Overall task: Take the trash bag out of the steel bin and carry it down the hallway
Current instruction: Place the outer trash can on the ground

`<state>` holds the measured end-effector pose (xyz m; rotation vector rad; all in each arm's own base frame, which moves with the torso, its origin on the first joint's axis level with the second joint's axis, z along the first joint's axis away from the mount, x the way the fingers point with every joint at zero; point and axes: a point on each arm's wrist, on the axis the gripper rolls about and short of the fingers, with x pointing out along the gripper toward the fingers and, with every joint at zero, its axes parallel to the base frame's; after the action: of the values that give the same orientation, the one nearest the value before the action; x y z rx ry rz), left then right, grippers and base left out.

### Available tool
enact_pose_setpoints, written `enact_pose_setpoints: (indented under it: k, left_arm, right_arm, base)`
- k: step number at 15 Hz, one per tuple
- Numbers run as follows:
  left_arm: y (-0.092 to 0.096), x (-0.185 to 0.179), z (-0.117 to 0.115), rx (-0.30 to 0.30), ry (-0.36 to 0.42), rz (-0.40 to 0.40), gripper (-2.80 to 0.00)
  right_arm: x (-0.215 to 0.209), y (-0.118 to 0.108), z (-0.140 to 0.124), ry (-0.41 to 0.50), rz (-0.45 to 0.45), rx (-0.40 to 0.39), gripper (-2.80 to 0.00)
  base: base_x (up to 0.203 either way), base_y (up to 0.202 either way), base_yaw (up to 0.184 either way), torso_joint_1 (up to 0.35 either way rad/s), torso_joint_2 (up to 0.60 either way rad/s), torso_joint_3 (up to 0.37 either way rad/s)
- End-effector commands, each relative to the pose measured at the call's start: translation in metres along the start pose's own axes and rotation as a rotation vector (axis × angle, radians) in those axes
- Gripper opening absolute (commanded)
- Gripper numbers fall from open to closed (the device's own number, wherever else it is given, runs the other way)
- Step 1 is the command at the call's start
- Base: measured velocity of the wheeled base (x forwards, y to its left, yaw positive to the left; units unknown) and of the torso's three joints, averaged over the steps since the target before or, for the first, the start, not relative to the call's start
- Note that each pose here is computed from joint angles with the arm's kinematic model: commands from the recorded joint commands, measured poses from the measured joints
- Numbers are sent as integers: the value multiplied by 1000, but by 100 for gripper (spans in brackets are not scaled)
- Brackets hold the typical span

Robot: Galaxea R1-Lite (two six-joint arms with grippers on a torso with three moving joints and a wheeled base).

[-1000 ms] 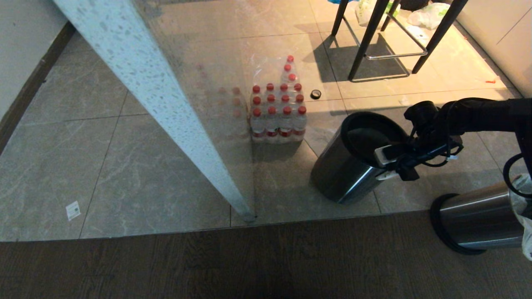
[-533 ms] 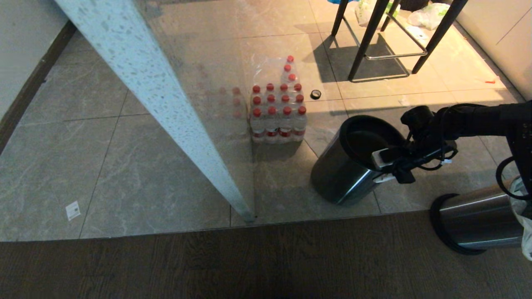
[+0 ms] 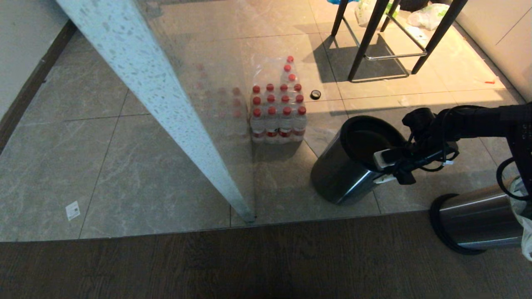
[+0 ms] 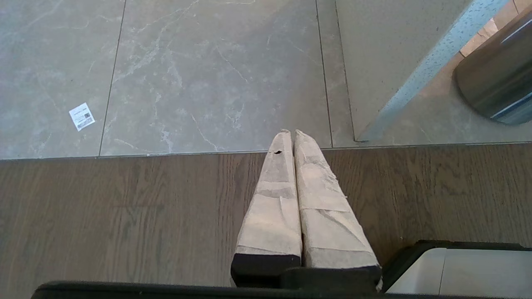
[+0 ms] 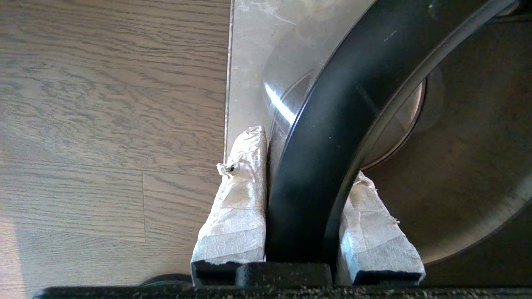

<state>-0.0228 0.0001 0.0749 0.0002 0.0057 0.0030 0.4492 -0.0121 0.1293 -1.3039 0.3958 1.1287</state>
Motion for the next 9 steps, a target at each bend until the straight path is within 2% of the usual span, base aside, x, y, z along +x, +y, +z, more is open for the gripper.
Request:
enact_pose_setpoints:
  k: [1, 4, 7, 8, 9]
  left_arm:
    - [0, 0, 0, 0, 0, 0, -280]
    - [0, 0, 0, 0, 0, 0, -280]
    - [0, 0, 0, 0, 0, 0, -280]
    - [0, 0, 0, 0, 0, 0, -280]
    - [0, 0, 0, 0, 0, 0, -280]
  right_arm:
    - [-13, -2, -2, 9, -24, -7, -280]
    - [-33, -3, -8, 28, -58, 5, -280]
    - [-32, 2, -7, 9, -25, 24, -280]
    - [-29, 2, -9, 10, -22, 22, -47]
    - [-27, 3, -10, 13, -16, 28, 0]
  base:
    - [0, 0, 0, 0, 0, 0]
    - [0, 0, 0, 0, 0, 0]
    - [0, 0, 0, 0, 0, 0]
    - [0, 0, 0, 0, 0, 0]
    - [0, 0, 0, 0, 0, 0]
